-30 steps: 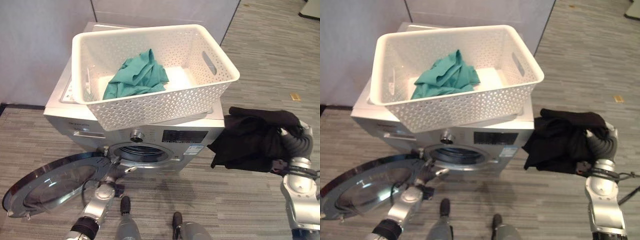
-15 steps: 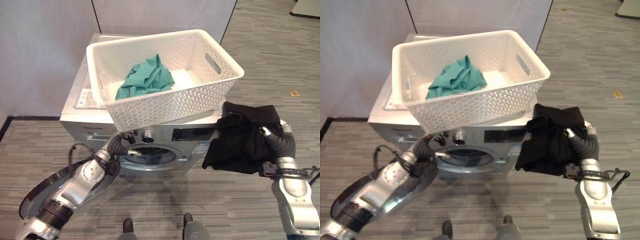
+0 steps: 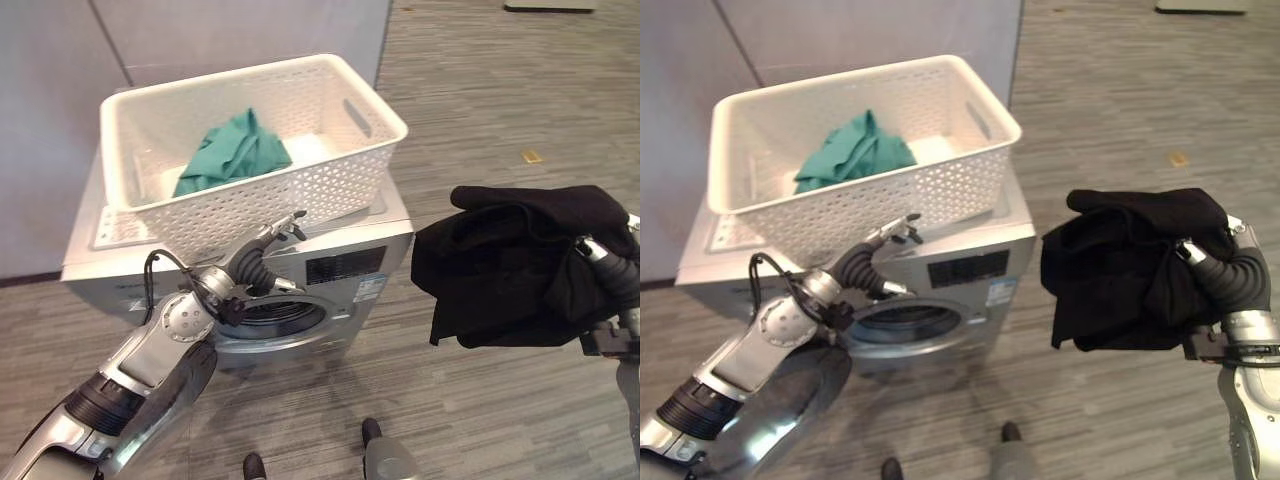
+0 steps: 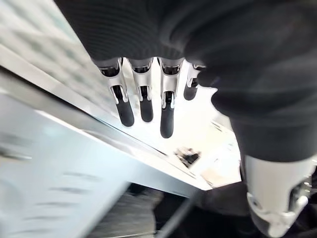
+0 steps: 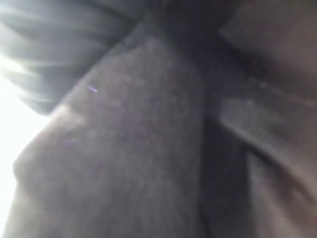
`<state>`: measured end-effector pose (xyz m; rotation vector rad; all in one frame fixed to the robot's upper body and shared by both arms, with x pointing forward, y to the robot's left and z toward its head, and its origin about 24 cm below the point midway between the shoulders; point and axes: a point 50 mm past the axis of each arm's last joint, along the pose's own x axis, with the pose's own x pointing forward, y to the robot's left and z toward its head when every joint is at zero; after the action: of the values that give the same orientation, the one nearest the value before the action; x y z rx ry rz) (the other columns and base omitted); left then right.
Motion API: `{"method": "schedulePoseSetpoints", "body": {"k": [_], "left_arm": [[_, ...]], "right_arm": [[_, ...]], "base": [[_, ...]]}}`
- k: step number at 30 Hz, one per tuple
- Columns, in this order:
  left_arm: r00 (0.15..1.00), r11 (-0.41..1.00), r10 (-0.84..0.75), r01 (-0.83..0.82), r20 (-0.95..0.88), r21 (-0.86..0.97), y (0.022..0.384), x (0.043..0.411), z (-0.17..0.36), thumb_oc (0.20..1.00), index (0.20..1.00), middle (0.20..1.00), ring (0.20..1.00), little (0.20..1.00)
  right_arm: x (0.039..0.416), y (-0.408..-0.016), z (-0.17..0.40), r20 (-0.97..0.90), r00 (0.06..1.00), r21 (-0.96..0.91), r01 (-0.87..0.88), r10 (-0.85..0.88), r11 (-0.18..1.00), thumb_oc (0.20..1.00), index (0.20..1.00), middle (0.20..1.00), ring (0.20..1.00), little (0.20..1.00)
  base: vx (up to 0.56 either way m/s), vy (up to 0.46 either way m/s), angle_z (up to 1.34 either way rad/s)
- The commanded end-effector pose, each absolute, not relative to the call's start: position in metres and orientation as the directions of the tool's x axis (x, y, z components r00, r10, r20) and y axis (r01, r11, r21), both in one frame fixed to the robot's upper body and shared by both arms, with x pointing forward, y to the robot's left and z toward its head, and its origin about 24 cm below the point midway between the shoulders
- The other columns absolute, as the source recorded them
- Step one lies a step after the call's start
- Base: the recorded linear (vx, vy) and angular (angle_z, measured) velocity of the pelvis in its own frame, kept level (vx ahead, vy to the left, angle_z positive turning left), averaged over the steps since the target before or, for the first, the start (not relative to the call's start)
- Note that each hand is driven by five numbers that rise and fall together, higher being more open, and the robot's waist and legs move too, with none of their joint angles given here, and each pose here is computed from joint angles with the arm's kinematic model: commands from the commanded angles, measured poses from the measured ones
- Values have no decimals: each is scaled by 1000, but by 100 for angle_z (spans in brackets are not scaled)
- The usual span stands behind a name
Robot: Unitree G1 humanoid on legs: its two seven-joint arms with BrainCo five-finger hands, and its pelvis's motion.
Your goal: Grab the laundry basket,head to the washer,open it,put in the laundry and shut it.
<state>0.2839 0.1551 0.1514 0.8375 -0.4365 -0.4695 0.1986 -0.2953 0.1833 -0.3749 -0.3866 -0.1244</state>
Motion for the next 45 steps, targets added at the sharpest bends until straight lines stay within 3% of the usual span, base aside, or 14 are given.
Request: {"method": "schedulePoseSetpoints", "body": {"k": [1,8,14,28,29,37,45], "left_arm": [[765,618,-581,195,277,762,148,290,174,1000,1000,1000,1000,1000],[728,644,-636,317,258,696,119,296,171,1000,1000,1000,1000,1000],[687,643,-677,378,264,666,90,307,178,1000,1000,1000,1000,1000],[781,738,-620,543,82,401,83,320,129,1000,1000,1000,1000,1000],[768,725,-638,574,58,381,77,318,125,1000,1000,1000,1000,1000],[733,738,-652,558,191,380,68,319,162,1000,1000,1000,1000,1000],[736,775,-619,517,274,363,83,325,190,1000,1000,1000,1000,1000]], "right_arm": [[194,-273,236,589,796,-427,160,139,890,200,200,200,200,200],[216,-241,254,601,736,-460,-1,312,888,200,200,200,200,200],[223,-239,275,611,715,-493,6,341,870,200,200,200,200,200],[215,-234,272,630,696,-440,-46,344,897,200,200,200,200,200],[245,-230,287,634,699,-424,-43,330,905,200,200,200,200,200],[263,-233,297,612,729,-440,-8,307,898,200,200,200,200,200],[266,-243,301,617,737,-422,12,277,906,200,200,200,200,200]], "base": [[-2,1,-35],[-10,5,-11],[-5,-3,1],[-12,-27,10],[1,-65,19],[-9,-35,33],[-6,-19,16]]}}
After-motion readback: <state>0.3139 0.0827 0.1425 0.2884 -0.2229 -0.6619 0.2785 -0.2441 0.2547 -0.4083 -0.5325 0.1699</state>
